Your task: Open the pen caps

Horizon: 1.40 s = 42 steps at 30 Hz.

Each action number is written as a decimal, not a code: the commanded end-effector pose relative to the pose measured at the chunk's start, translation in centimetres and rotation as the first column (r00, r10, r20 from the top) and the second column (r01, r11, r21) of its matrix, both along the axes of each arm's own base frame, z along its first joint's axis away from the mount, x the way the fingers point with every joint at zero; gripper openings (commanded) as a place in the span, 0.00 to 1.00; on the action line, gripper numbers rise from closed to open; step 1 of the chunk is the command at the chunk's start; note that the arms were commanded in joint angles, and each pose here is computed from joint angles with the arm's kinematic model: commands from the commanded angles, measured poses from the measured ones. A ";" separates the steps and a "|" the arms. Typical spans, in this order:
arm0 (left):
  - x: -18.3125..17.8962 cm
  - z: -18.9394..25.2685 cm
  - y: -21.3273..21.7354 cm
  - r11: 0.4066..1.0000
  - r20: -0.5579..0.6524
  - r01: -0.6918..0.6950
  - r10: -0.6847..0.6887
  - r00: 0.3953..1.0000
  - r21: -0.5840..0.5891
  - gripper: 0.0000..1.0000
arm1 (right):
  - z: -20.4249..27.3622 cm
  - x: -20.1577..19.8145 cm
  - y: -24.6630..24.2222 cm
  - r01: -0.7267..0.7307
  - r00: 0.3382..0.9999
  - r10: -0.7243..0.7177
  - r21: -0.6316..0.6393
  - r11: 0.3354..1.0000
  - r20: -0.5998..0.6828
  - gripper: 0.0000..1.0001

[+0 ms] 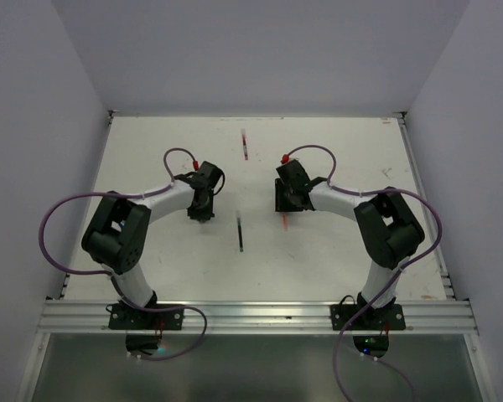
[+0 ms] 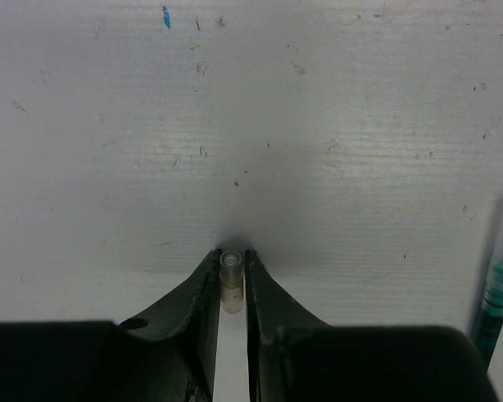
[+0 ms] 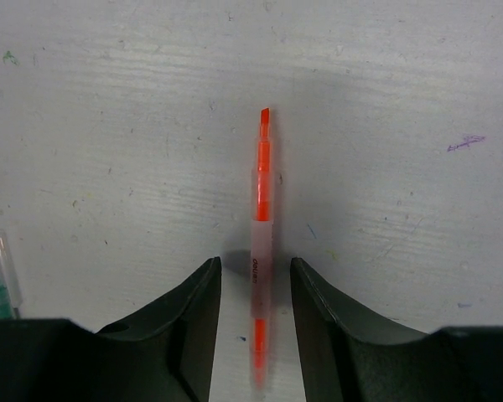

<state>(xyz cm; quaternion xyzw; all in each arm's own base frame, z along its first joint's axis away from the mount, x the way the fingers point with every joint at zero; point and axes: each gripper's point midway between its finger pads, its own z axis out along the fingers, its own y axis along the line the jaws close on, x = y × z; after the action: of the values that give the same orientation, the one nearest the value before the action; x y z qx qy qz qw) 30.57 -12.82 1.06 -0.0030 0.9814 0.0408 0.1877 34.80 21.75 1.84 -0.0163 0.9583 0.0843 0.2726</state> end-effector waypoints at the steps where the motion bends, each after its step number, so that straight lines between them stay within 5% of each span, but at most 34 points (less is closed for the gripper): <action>1: -2.2 -3.8 2.3 0.995 -0.086 -0.007 0.015 0.996 0.100 0.20 | -1.9 -1.1 -1.0 -0.004 0.999 0.002 -0.040 0.999 -0.052 0.43; 27: -2.6 -4.6 3.2 0.995 -0.081 -0.024 0.032 0.996 0.098 0.33 | -1.5 -0.8 -0.4 -0.031 0.999 0.030 -0.025 0.999 -0.045 0.52; 37: 0.2 2.0 1.6 1.000 0.055 -0.018 0.017 0.998 0.015 0.43 | 5.8 0.0 -3.0 0.016 0.996 -0.005 -0.129 0.992 0.086 0.55; 42: 0.5 6.5 0.4 0.997 0.137 0.003 0.007 0.991 -0.077 0.45 | 9.9 -1.7 -1.4 -0.027 0.988 0.037 -0.068 0.997 0.148 0.55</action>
<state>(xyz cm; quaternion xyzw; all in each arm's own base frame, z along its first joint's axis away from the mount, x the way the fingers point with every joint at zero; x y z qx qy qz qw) 30.52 -11.77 3.38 -0.0181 0.9748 0.0345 0.2196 33.25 19.30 7.18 -0.0346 0.9531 0.0430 0.2975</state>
